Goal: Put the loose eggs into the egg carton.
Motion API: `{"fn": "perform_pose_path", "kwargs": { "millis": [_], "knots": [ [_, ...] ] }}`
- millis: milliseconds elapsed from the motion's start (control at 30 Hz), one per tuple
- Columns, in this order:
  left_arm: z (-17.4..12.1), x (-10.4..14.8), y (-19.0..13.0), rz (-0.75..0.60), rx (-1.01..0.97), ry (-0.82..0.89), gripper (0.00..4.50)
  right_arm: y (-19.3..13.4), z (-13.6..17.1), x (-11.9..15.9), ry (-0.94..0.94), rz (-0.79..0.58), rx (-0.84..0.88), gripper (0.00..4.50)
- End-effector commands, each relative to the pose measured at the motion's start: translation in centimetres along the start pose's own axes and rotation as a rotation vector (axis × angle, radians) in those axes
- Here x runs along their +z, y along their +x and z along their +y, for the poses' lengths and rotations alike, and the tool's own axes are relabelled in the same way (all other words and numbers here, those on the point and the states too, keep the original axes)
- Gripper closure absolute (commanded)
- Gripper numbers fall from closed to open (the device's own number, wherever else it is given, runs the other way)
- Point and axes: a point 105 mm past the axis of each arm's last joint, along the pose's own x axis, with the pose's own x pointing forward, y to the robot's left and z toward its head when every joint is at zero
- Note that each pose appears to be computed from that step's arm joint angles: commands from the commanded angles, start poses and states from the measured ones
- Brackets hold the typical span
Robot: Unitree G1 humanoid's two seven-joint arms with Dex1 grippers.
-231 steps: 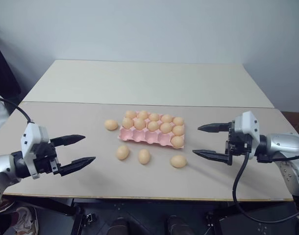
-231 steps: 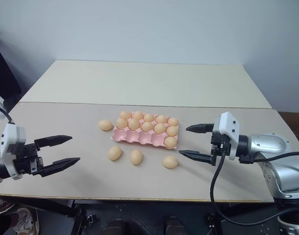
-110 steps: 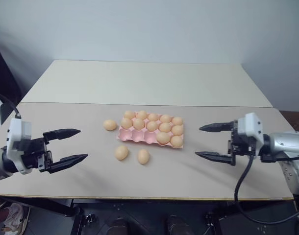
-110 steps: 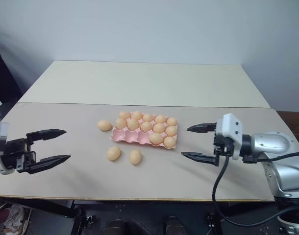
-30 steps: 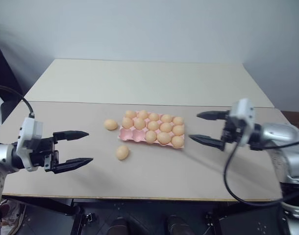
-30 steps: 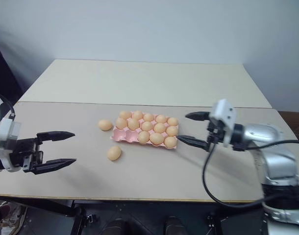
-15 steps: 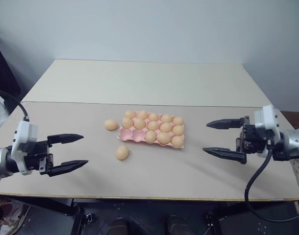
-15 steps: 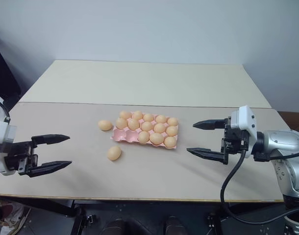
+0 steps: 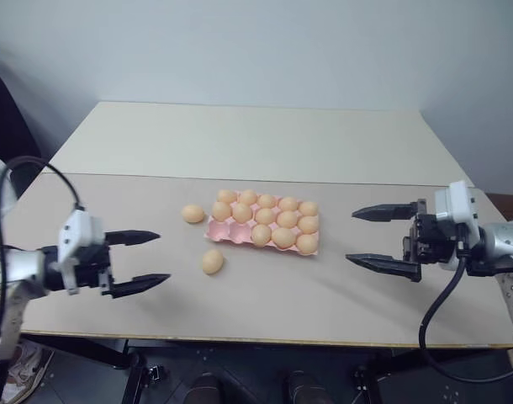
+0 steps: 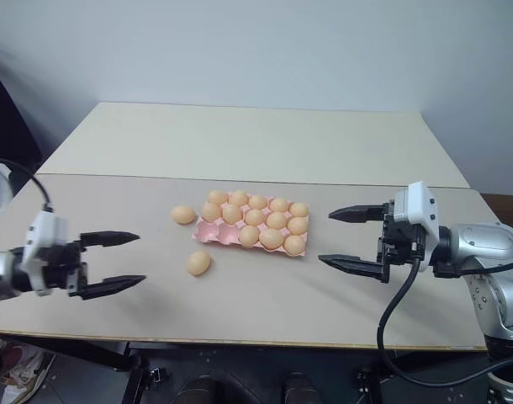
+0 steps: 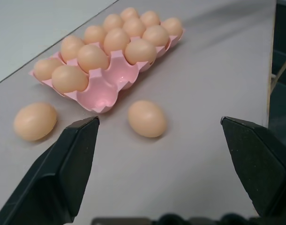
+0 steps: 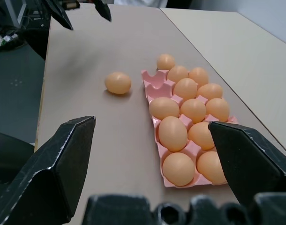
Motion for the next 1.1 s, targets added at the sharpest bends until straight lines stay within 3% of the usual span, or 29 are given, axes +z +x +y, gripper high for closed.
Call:
{"fn": "perform_pose_path", "kwargs": {
  "millis": [33, 233, 433, 533, 733, 833, 933, 1100],
  "knots": [
    [0.1, -0.6, 2.6, 0.049, 0.042, 0.056, 0.0, 0.1, 0.1, 1.3, -0.068, -0.018, 0.0, 0.02],
    [-0.4, -2.3, 6.2, 0.103, 0.093, 0.021, 0.0, 0.0, 0.2, 1.6, -0.084, -0.017, -0.009, 0.02],
    [0.0, -3.5, 7.8, 0.153, 0.176, -0.013, 0.0, 0.0, 0.3, 1.8, -0.093, -0.016, -0.016, 0.02],
    [0.3, -3.7, 8.2, 0.157, 0.212, -0.02, 0.59, 0.0, 0.3, 1.8, -0.096, -0.016, -0.018, 0.0],
    [-0.4, -2.5, 7.1, 0.101, 0.159, -0.01, 2.49, 0.0, 0.2, 1.8, -0.104, -0.018, -0.025, 0.0],
    [-0.8, -1.1, 5.7, 0.051, 0.102, 0.011, 2.49, 0.0, 0.2, 1.8, -0.105, -0.018, -0.028, 0.0],
    [-0.8, 1.9, 4.6, -0.097, 0.032, 0.039, 2.49, 0.1, 0.1, 1.7, -0.107, -0.02, -0.032, 0.0],
    [1.4, 3.3, 6.7, -0.15, 0.102, 0.046, 2.49, 0.5, 0.0, 1.7, -0.115, -0.031, -0.032, 0.0]
  ]
}}
